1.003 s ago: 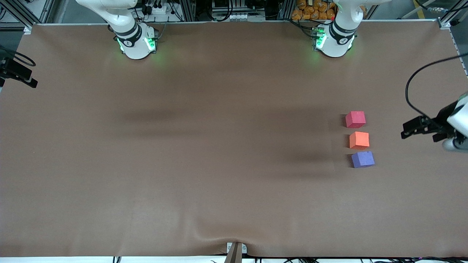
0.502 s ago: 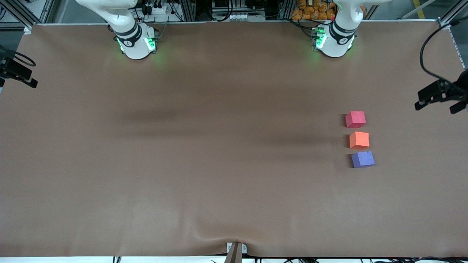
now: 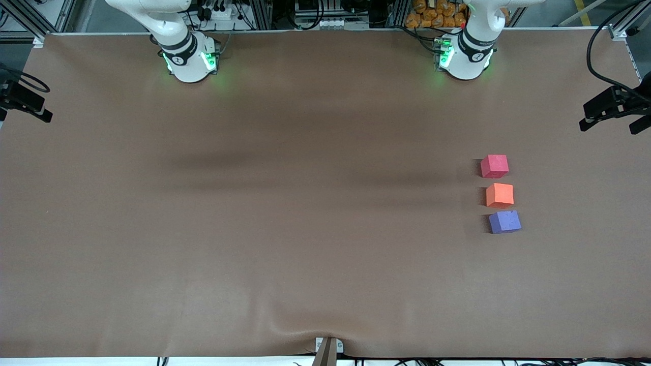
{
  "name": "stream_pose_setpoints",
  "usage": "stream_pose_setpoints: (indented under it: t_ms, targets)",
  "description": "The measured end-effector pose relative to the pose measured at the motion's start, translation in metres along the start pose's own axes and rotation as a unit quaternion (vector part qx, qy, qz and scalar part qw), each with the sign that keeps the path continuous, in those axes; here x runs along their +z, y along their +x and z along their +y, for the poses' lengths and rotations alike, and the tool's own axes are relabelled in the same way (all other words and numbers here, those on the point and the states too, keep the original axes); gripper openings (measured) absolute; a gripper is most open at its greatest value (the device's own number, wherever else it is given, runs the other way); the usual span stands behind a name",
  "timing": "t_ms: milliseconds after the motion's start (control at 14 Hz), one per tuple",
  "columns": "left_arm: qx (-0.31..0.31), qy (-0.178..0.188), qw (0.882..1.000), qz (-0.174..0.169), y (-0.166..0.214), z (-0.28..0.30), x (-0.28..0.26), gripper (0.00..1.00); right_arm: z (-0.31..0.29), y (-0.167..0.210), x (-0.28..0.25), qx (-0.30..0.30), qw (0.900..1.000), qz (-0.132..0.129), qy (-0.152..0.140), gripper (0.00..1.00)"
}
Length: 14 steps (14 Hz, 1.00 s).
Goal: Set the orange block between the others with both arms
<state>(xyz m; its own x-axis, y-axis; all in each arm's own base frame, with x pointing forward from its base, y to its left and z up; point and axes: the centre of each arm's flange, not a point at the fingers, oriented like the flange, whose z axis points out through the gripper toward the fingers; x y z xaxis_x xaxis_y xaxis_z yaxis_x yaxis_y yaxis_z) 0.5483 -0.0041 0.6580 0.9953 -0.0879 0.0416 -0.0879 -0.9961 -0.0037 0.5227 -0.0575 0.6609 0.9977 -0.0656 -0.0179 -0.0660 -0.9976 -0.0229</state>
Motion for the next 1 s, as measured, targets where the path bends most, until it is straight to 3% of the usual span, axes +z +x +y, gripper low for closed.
stream_pose_setpoints:
  t_ms: [1003]
  targets:
    - [-0.020, 0.006, 1.000, -0.008, 0.004, 0.008, 0.012, 1.00, 0.000, 0.000, 0.000, 0.000, 1.000, 0.000, 0.000, 1.00]
